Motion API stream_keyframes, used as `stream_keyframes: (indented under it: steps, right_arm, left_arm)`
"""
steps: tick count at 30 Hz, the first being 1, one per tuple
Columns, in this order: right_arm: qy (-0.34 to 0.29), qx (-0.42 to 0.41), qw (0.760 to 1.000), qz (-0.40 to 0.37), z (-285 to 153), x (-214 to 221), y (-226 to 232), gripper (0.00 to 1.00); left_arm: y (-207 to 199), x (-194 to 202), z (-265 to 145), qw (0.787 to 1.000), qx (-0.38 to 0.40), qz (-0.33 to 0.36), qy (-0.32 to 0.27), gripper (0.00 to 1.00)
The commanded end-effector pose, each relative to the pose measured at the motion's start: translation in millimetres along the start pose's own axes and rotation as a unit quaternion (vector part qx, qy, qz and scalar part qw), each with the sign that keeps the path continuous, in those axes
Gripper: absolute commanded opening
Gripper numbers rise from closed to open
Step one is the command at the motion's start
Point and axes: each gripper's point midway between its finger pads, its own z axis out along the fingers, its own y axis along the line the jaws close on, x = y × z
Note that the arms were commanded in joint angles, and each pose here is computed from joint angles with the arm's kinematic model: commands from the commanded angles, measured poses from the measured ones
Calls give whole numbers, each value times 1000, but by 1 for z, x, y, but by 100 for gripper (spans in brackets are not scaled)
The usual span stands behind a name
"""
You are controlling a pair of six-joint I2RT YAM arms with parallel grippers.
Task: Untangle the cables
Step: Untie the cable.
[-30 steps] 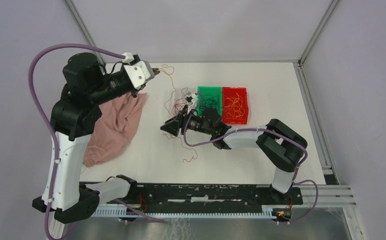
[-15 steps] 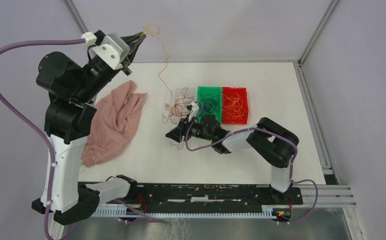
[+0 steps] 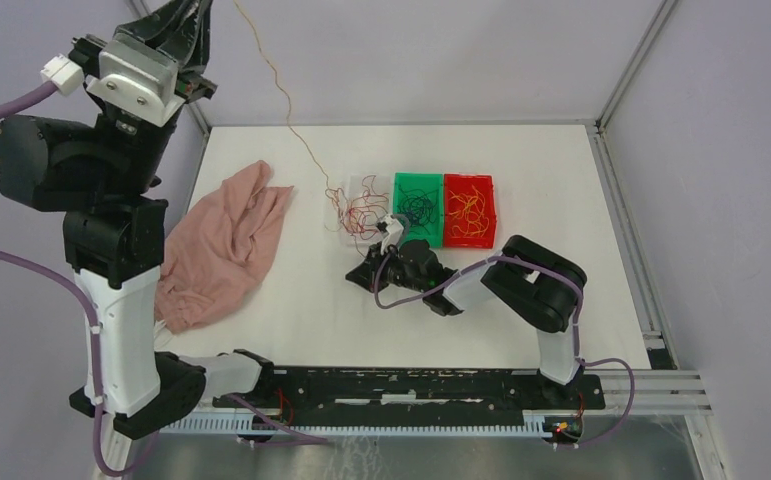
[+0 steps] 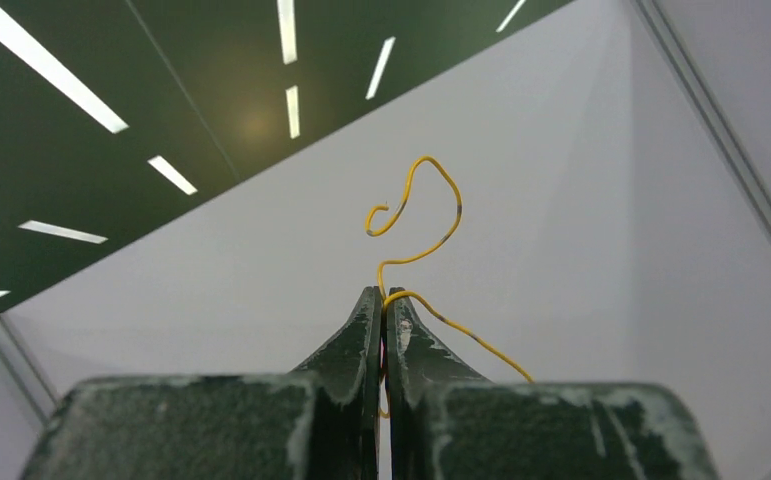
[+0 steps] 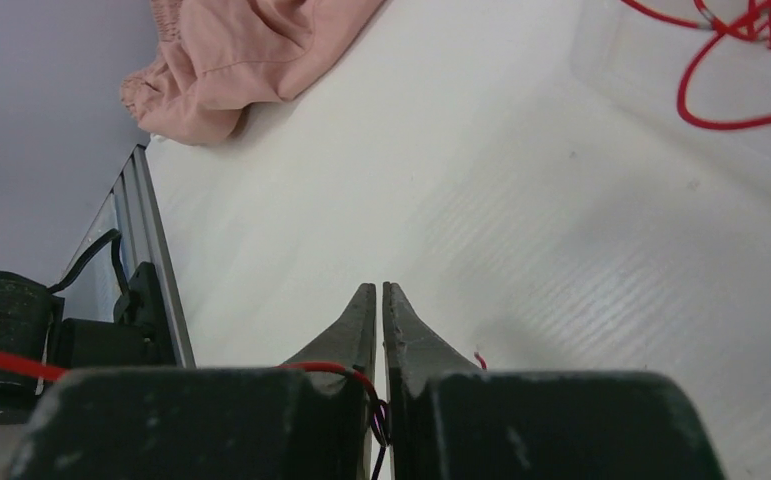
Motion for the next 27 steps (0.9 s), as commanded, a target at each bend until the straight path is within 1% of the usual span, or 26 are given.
stream_keyframes:
  steps: [1,2,6,9,12,15,18,19,21,23,24,25,26,27]
  right_arm:
    - [1,41,999,-6,1,10,-17,4]
    - [9,53,998,-9,1,15,-21,3]
    - [36,112,993,-33,-4,26,-39,0]
    - [59,156,985,-47,-7,37,-50,0]
    - [80,199,975,-59,-13,48,-62,0]
    - [99,222,967,-72,-16,55,-67,3]
    - [102,233,963,-93,-18,52,-66,5]
    - [107,245,958,-100,-21,52,-69,4]
    - [108,279,949,-98,-27,52,-79,1]
    - [102,288,947,-96,-29,50,-81,0]
    - [100,283,949,-95,-28,49,-79,3]
    - [94,271,953,-97,-26,46,-74,12]
    - [76,253,959,-103,-24,41,-66,27]
    - [48,222,968,-111,-22,30,-52,39]
  left_arm:
    - [52,-49,3,989,-104,77,-77,3]
    - [61,-52,3,984,-127,91,-83,3]
    - [97,-74,-1,953,-223,166,-122,3]
    - [114,-93,-2,929,-269,210,-145,3]
    - [126,-110,-5,910,-299,232,-169,3]
    - [126,-114,-3,905,-300,241,-180,3]
    - [123,-116,-1,904,-294,247,-188,3]
    - [123,-121,-3,897,-298,258,-199,3]
    - [125,-133,-5,875,-316,291,-223,3]
    - [127,-151,-12,849,-337,322,-251,3]
    - [128,-156,-16,841,-344,329,-258,3]
    - [129,-156,-18,846,-343,318,-255,3]
    - [129,-146,-13,865,-330,291,-242,3]
    - [126,-139,-12,880,-316,270,-228,3]
